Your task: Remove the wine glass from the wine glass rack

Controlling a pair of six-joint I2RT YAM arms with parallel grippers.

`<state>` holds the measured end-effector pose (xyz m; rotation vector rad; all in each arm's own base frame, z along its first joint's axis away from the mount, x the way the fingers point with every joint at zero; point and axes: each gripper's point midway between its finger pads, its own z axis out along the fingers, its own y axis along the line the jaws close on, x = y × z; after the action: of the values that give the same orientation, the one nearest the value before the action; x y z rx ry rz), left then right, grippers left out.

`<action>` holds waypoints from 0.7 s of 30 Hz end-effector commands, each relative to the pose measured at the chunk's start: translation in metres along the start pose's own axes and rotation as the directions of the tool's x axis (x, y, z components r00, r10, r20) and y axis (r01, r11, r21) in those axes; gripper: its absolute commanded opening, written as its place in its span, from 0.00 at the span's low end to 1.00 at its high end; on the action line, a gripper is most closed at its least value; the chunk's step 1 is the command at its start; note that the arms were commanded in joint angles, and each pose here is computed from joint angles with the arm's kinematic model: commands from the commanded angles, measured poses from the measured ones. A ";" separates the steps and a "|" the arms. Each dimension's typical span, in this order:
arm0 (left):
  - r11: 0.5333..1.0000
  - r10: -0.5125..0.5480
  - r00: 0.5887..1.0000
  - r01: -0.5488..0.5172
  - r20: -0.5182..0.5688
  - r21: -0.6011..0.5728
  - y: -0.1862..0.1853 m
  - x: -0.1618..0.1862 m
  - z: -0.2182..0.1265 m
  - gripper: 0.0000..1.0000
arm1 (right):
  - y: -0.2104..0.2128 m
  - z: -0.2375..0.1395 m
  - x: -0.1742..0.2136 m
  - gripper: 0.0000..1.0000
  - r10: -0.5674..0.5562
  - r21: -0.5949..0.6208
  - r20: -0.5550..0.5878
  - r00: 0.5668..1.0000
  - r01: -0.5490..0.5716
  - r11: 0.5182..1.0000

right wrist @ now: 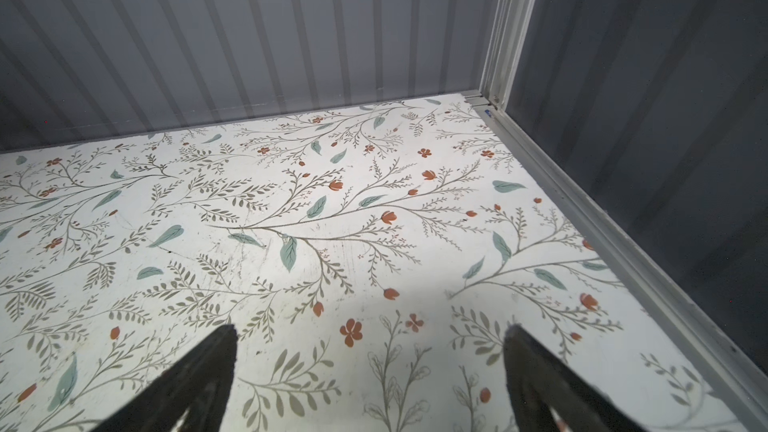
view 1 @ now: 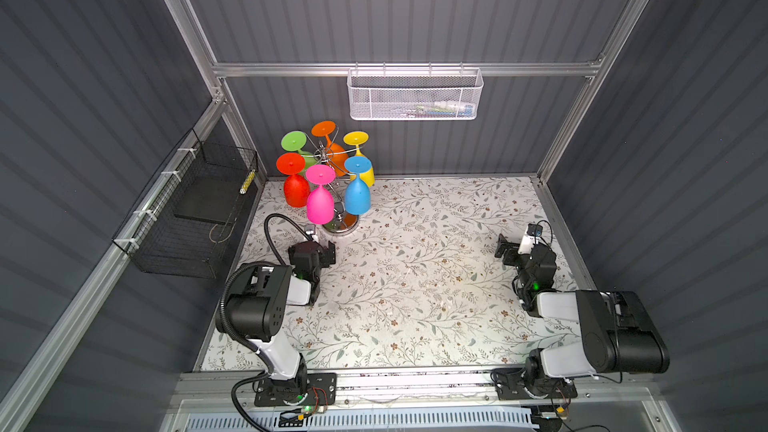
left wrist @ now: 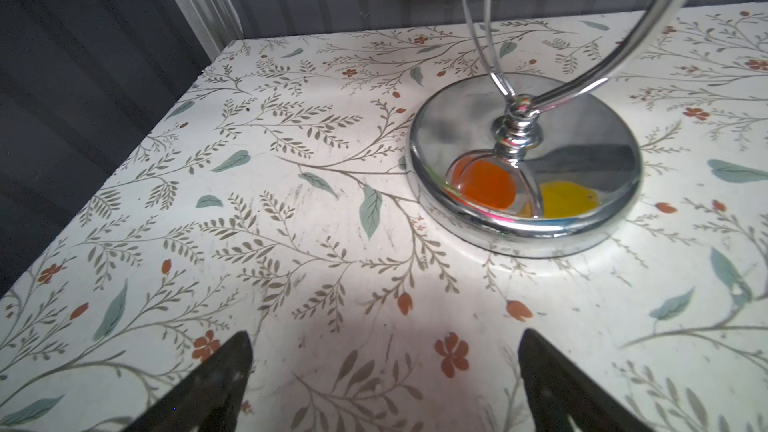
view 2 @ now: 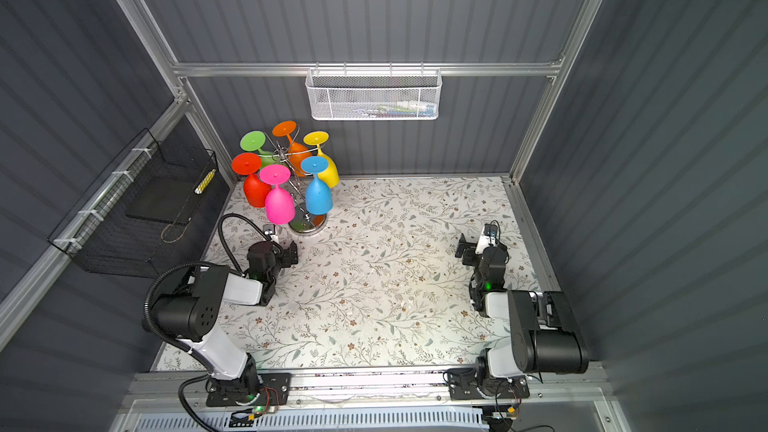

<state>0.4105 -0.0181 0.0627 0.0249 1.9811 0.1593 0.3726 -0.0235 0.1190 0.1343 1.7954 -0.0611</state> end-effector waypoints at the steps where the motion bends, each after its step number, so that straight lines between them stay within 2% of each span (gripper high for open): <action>1: 0.999 0.049 0.997 -0.048 0.063 -0.007 -0.004 -0.014 -0.010 1.00 | -0.002 -0.011 -0.021 0.99 -0.032 0.056 0.084 0.996 0.027 0.998; 5: 0.987 0.152 0.985 -0.156 0.083 0.048 -0.029 -0.020 -0.022 1.00 | -0.001 -0.019 -0.028 0.99 -0.061 0.096 0.106 0.992 0.051 0.994; 10: 0.933 0.325 0.937 -0.340 0.132 0.119 -0.073 -0.018 -0.041 1.00 | -0.003 -0.030 -0.040 0.99 -0.084 0.150 0.155 0.984 0.061 0.987; 13: 0.881 0.429 0.886 -0.454 0.176 0.136 -0.099 -0.018 -0.055 1.00 | -0.002 -0.039 -0.047 0.99 -0.091 0.162 0.190 0.978 0.060 0.985; 17: 0.780 0.567 0.783 -0.610 0.253 0.140 -0.139 -0.021 -0.079 1.00 | 0.002 -0.052 -0.065 0.99 -0.088 0.168 0.259 0.962 0.045 0.985; 21: 0.731 0.564 0.730 -0.659 0.385 0.177 -0.181 -0.050 -0.119 1.00 | 0.007 -0.062 -0.084 0.99 -0.059 0.161 0.295 0.954 0.012 0.987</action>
<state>0.3397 -0.1951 0.0984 0.8334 1.7017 0.2218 0.3357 -0.0111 0.1968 0.1552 1.5328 -0.2232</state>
